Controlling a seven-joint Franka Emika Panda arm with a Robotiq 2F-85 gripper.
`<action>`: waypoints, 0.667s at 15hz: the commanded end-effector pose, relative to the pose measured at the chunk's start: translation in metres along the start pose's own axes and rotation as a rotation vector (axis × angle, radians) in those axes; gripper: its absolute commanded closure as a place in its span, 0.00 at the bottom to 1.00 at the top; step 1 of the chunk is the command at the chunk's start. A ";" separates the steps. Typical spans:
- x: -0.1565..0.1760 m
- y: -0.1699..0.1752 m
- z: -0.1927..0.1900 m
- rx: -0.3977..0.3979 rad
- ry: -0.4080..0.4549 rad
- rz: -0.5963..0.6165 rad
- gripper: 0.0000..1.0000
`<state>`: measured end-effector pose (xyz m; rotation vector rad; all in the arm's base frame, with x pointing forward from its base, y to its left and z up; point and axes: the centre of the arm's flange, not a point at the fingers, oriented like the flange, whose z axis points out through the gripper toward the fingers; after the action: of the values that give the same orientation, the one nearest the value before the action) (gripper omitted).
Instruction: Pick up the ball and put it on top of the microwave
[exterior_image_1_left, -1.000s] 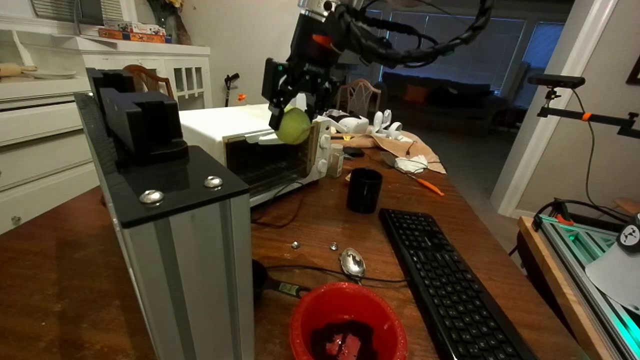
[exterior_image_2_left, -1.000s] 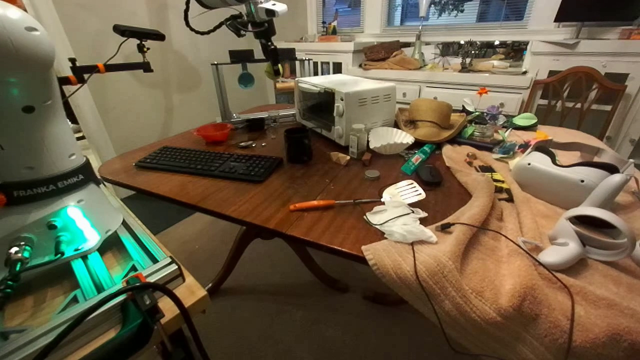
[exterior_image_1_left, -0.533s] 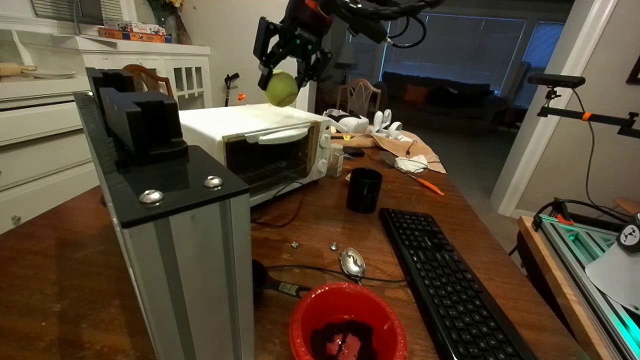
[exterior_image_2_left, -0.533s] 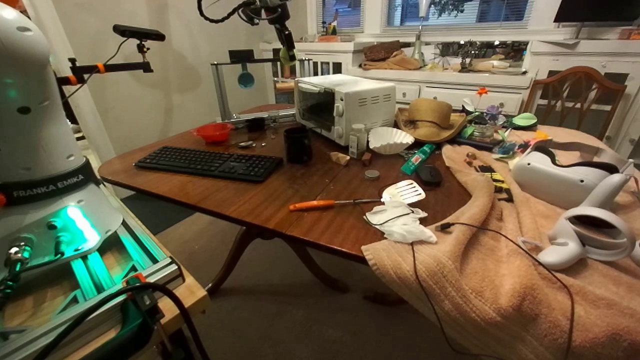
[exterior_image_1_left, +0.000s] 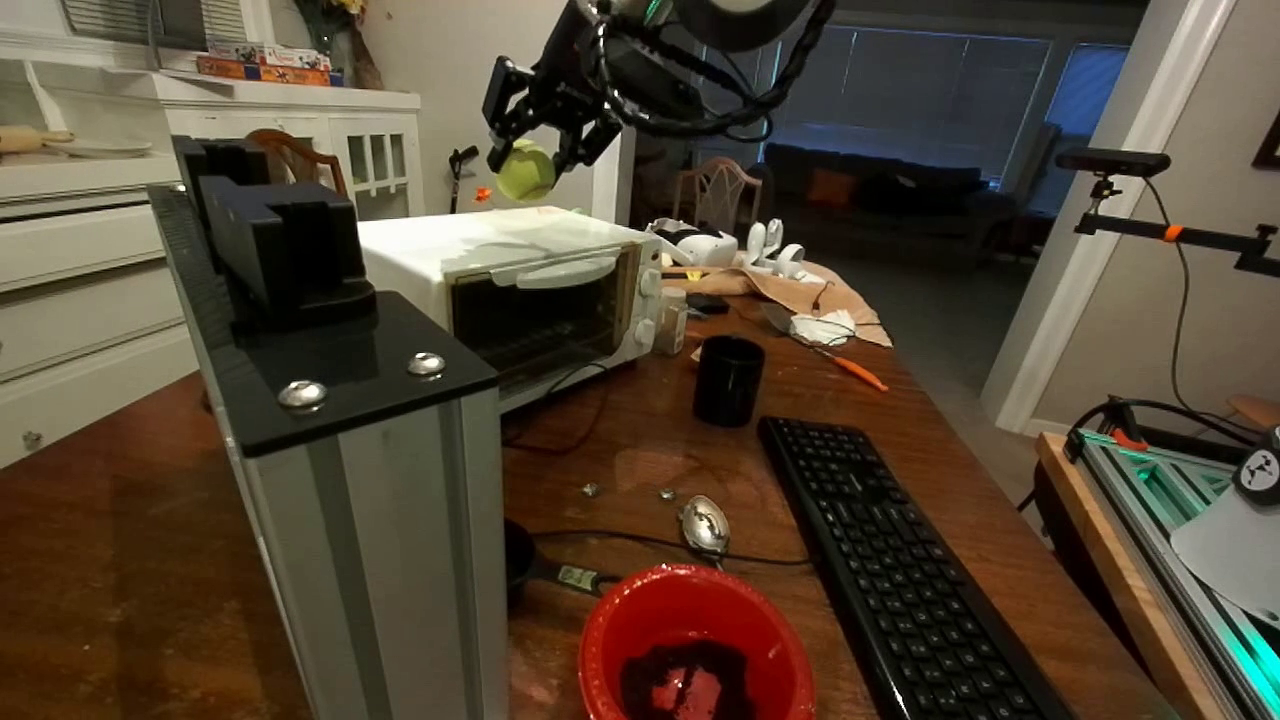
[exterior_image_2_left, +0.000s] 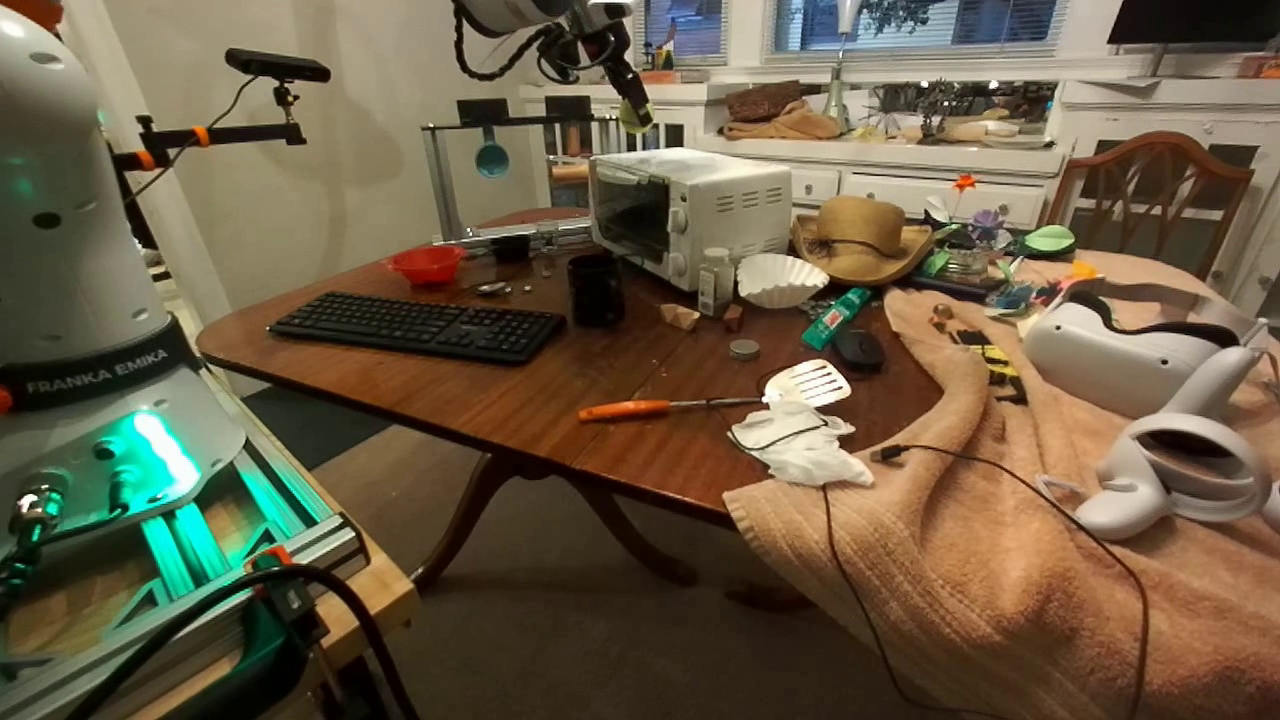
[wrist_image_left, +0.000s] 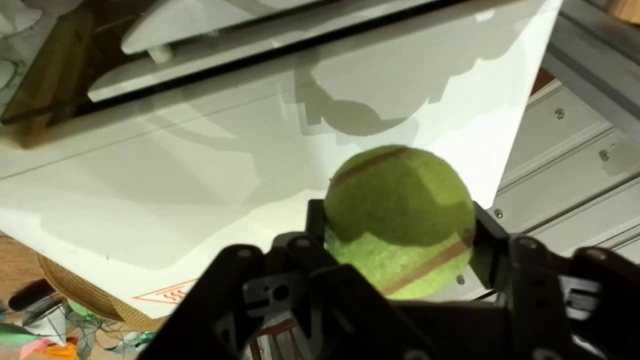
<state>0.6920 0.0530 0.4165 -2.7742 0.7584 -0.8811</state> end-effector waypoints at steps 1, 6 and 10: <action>0.009 0.000 0.035 -0.017 0.079 -0.015 0.58; 0.010 0.005 0.058 -0.030 0.119 -0.036 0.58; 0.009 0.003 0.067 -0.037 0.132 -0.045 0.58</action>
<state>0.7251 0.0395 0.3719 -2.8049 0.7325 -1.0334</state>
